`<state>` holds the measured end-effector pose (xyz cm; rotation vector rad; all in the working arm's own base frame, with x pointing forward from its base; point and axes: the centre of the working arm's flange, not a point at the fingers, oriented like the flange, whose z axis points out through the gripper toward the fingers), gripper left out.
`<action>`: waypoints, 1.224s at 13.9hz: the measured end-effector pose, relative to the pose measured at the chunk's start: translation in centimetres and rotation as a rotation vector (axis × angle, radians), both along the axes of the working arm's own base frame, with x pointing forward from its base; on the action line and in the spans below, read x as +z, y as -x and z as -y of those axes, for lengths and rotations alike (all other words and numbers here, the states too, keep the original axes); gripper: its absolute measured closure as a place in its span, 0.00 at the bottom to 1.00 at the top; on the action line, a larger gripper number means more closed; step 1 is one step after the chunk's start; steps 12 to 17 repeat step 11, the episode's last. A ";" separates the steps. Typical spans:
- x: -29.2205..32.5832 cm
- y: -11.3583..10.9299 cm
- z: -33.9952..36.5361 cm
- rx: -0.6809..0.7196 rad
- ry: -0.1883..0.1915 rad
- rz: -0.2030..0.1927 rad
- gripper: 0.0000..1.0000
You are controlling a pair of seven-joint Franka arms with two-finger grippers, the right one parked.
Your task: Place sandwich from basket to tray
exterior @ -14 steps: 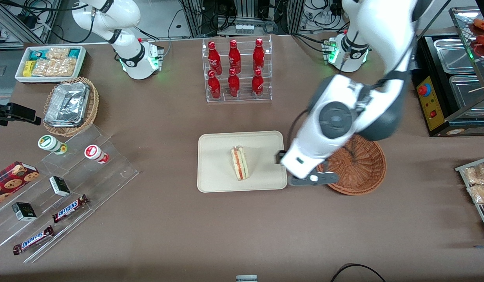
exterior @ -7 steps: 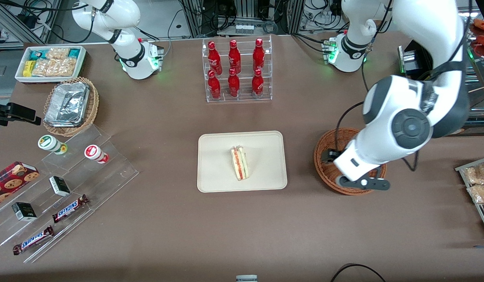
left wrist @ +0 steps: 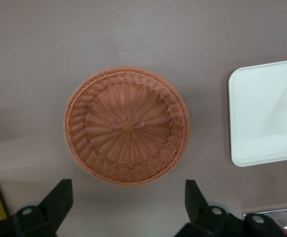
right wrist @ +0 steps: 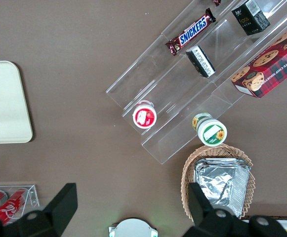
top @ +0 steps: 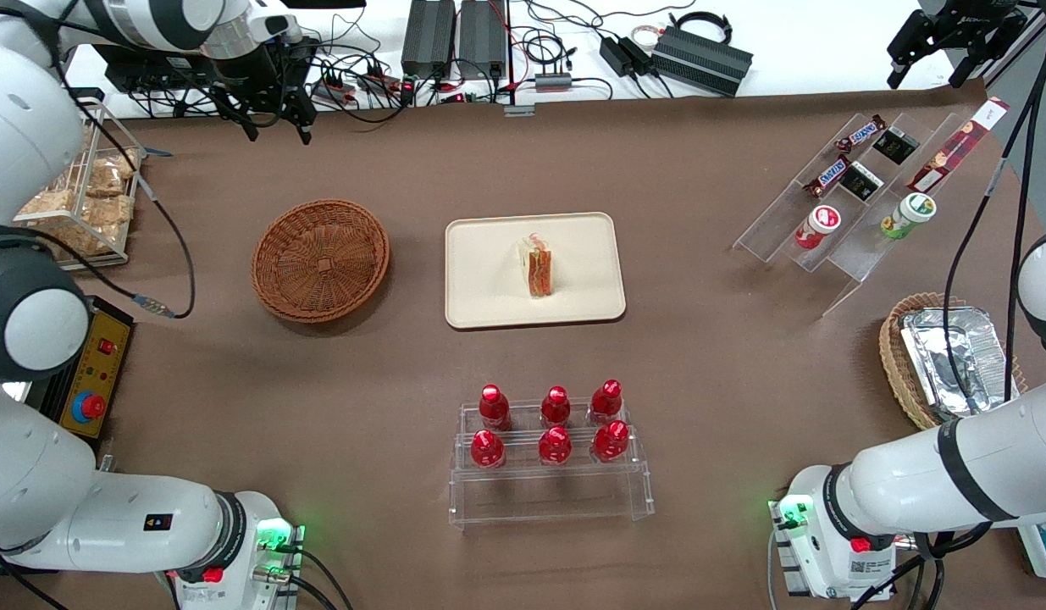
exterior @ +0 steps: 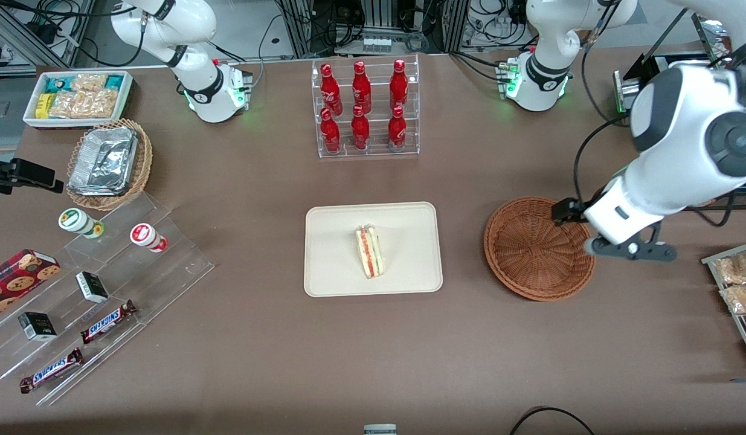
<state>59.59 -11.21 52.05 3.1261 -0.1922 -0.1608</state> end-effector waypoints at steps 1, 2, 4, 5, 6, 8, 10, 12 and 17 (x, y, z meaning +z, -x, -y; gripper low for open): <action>0.7 0.7 -0.9 -0.009 -0.001 0.002 0.00; 1.5 1.4 -1.8 -0.015 -0.002 -0.001 0.00; 3.0 2.8 -3.7 -0.009 -0.007 -0.018 0.00; 3.8 3.3 -4.4 -0.001 -0.009 -0.020 0.00; 4.6 3.8 -4.7 0.004 -0.011 -0.017 0.00; 6.1 4.6 -5.8 0.022 -0.014 -0.007 0.00; 7.5 5.6 -7.5 0.054 -0.017 -0.005 0.00; 8.1 6.0 -8.2 0.067 -0.018 -0.005 0.00; 8.1 6.0 -8.2 0.067 -0.018 -0.005 0.00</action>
